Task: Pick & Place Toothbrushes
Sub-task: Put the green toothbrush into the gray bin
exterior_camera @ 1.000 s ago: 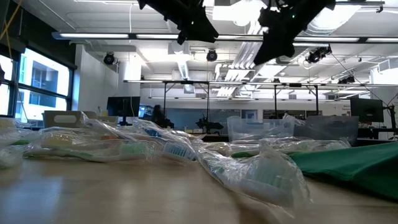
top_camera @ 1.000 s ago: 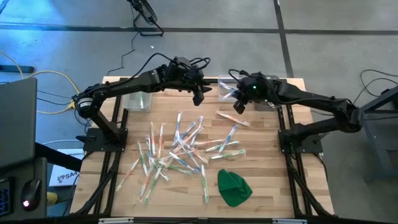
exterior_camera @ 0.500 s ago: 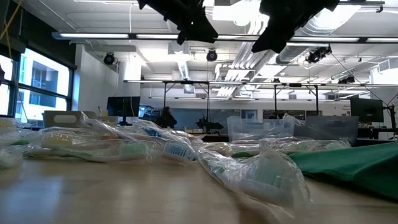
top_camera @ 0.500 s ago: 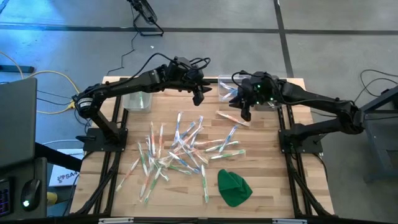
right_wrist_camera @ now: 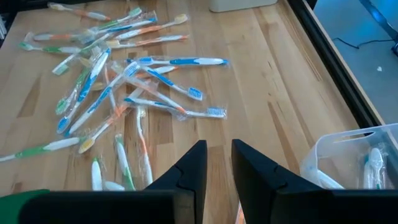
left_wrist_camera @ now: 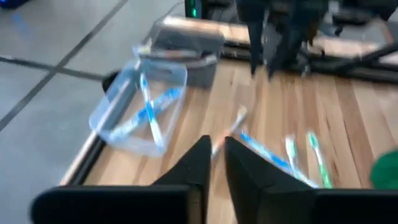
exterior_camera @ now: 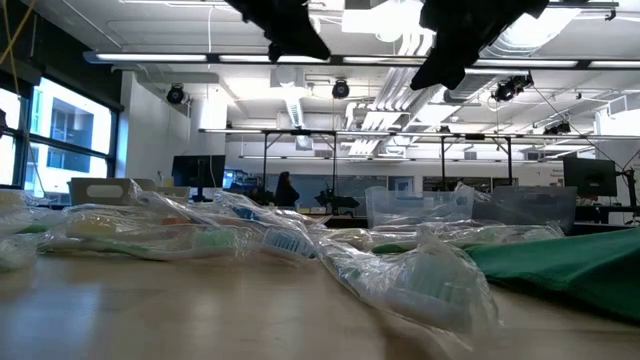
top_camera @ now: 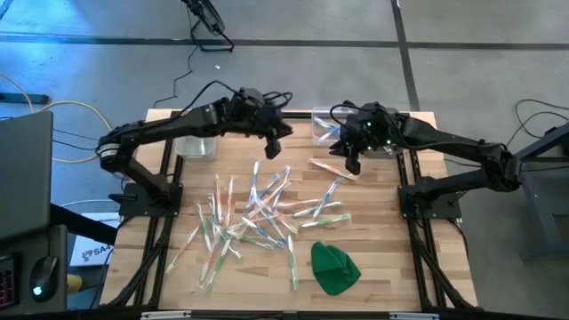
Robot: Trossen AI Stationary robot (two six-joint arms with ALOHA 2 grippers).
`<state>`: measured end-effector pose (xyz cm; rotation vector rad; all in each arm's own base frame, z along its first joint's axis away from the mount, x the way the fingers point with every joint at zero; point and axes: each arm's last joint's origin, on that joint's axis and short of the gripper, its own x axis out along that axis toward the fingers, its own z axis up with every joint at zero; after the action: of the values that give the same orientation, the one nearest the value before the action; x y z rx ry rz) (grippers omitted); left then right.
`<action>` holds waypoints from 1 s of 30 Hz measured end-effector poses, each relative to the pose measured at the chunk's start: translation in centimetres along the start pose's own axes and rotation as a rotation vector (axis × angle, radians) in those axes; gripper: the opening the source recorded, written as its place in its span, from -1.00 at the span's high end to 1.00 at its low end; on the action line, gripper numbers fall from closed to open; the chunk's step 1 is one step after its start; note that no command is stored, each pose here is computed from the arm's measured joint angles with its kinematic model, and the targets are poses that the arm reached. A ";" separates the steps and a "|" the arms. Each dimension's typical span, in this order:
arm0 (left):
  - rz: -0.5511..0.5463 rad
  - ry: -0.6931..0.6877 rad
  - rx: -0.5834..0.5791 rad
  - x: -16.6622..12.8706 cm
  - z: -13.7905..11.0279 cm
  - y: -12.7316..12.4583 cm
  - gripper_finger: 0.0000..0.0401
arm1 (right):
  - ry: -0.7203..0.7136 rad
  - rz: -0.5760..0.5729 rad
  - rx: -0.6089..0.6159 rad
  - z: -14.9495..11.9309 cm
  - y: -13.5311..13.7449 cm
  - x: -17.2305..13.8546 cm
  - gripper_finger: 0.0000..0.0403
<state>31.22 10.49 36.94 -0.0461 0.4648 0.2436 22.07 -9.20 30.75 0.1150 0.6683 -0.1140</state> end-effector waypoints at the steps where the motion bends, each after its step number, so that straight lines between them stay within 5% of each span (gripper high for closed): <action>1: 0.002 0.007 0.002 -0.3 -0.4 -0.2 0.89 | 0.003 0.001 0.001 0.0 0.0 0.0 0.67; 21: 0.043 -0.107 -0.072 -8.8 -9.3 -2.6 0.99 | 0.010 0.002 -0.006 -0.1 0.0 0.0 0.67; 30: 0.032 -0.185 -0.087 -10.5 -10.7 -2.7 0.99 | 0.015 0.003 -0.004 -0.2 0.0 0.0 0.67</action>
<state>18.14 4.48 32.09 -0.1003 0.2712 0.2969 21.98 -9.17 30.63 0.1130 0.6837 -0.1092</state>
